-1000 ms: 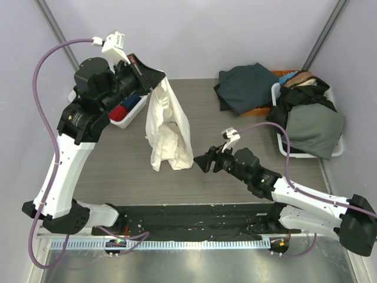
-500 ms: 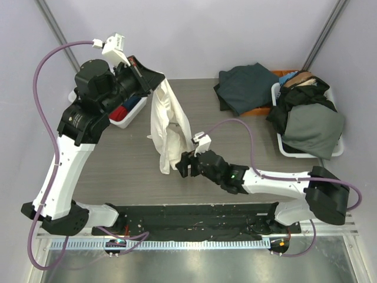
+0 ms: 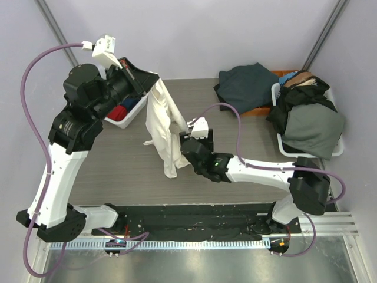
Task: Roll the t-shirts
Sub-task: Flatten out the T-shirt at the center of the board.
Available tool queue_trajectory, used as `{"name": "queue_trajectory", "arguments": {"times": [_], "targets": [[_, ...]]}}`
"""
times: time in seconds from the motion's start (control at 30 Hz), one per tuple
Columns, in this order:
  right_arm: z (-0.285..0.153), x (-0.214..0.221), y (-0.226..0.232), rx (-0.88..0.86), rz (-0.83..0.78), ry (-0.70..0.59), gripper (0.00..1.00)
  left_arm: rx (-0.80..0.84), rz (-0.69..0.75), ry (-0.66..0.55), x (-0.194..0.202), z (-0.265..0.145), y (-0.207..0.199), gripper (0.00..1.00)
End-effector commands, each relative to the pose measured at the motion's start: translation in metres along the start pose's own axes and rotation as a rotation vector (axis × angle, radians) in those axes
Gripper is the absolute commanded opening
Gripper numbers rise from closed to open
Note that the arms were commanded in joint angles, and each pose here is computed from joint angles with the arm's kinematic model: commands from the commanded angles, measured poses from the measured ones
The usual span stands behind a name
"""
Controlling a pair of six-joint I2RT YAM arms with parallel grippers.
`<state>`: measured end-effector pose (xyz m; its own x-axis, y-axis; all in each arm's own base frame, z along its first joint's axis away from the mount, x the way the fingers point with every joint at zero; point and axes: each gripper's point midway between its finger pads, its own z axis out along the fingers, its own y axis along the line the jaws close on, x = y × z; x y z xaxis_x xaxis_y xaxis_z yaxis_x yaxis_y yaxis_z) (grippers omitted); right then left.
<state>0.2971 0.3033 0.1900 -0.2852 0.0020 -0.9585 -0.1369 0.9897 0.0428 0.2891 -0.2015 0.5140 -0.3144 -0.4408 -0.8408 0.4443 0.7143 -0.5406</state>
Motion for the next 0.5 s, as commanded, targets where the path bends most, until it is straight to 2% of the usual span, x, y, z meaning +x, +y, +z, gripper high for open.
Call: {"name": "queue_trajectory", "arguments": {"times": [0.0, 0.1, 0.17, 0.23, 0.27, 0.3, 0.37, 0.47], "targets": [[0.011, 0.0, -0.019, 0.138, -0.025, -0.015, 0.73, 0.051, 0.038, -0.108, -0.032, -0.023, -0.018, 0.0], [0.02, 0.017, -0.017, 0.082, -0.005, 0.04, 0.74, 0.053, 0.047, -0.115, -0.036, -0.027, -0.02, 0.0], [0.029, 0.027, -0.006, -0.024, 0.047, 0.08, 0.73, 0.049, 0.055, -0.124, -0.039, -0.031, -0.021, 0.0], [0.033, 0.031, 0.006, -0.125, 0.078, 0.082, 0.67, 0.05, 0.058, -0.134, -0.042, -0.034, -0.022, 0.0], [0.034, 0.031, 0.01, -0.151, 0.082, 0.087, 0.43, 0.045, 0.061, -0.139, -0.044, -0.035, -0.021, 0.0], [0.036, 0.037, 0.011, -0.151, 0.07, 0.104, 0.27, 0.039, 0.063, -0.141, -0.044, -0.036, -0.021, 0.0], [0.038, 0.028, 0.006, -0.11, 0.059, 0.098, 0.01, 0.031, 0.081, -0.145, -0.046, -0.039, -0.02, 0.0], [0.029, 0.013, -0.004, -0.113, 0.038, 0.104, 0.01, -0.112, 0.142, -0.203, -0.061, -0.052, 0.005, 0.0]]}}
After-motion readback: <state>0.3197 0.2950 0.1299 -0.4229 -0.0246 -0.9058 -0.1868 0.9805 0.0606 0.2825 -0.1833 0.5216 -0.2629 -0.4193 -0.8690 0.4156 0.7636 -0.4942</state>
